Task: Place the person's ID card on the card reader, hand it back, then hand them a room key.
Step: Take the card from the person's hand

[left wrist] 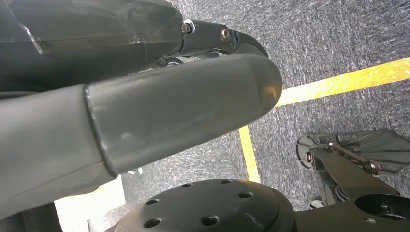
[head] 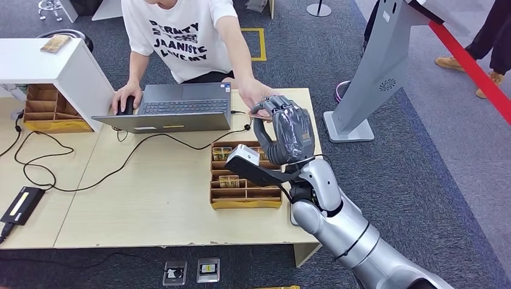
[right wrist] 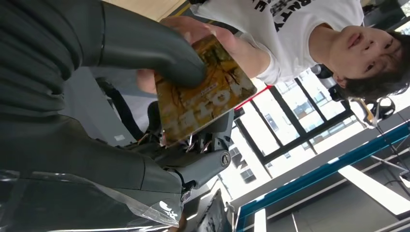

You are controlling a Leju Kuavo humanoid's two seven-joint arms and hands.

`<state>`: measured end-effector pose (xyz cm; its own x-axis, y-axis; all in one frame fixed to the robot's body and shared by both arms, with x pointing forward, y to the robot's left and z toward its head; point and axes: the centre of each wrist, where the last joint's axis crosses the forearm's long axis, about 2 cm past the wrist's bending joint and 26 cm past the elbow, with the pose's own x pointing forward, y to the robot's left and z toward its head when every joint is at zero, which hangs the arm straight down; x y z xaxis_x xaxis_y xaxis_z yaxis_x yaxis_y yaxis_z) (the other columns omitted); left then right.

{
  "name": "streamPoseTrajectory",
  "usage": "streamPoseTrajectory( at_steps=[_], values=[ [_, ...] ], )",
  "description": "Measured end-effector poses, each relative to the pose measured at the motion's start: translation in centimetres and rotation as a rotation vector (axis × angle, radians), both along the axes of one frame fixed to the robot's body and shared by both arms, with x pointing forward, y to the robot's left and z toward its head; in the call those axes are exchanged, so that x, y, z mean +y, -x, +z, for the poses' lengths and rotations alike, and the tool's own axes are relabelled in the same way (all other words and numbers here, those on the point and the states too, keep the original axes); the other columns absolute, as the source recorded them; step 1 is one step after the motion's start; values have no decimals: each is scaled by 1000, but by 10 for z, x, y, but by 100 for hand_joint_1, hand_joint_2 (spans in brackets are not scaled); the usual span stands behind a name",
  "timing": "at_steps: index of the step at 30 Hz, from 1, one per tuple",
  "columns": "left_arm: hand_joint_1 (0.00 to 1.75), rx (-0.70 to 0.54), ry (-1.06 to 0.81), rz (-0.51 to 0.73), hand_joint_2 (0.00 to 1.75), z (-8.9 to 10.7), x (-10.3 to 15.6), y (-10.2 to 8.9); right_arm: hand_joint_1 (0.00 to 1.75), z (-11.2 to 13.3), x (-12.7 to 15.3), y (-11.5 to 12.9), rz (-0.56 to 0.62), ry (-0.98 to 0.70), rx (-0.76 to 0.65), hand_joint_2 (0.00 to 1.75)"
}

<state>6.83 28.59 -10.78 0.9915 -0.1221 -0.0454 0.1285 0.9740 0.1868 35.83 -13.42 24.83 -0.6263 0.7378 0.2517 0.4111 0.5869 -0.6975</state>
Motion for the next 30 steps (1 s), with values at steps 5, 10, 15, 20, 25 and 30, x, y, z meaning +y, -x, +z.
streamPoseTrajectory(
  at_steps=[5, 10, 15, 20, 25, 30],
  values=[
    [0, 1, 0, 5, 0, 0, 0, 0, 175, -2, 4, -1, 9, -2, 12, 175],
    [0, 3, -3, 12, 0, 0, 1, 0, 175, -3, 8, -1, 21, -2, 26, 175],
    [0, 7, -7, 18, 0, 0, 1, 0, 175, -4, 12, 0, 32, -6, 39, 175],
    [0, 10, -9, 20, 0, 0, 1, 0, 175, -4, 12, 0, 33, -28, 61, 175],
    [0, 11, -9, 20, 0, 0, 1, 0, 175, -4, 11, -1, 60, -92, 122, 175],
    [0, 11, -9, 20, 0, 0, 1, 0, 175, -2, 9, 0, 100, -163, 173, 175]
  ],
)
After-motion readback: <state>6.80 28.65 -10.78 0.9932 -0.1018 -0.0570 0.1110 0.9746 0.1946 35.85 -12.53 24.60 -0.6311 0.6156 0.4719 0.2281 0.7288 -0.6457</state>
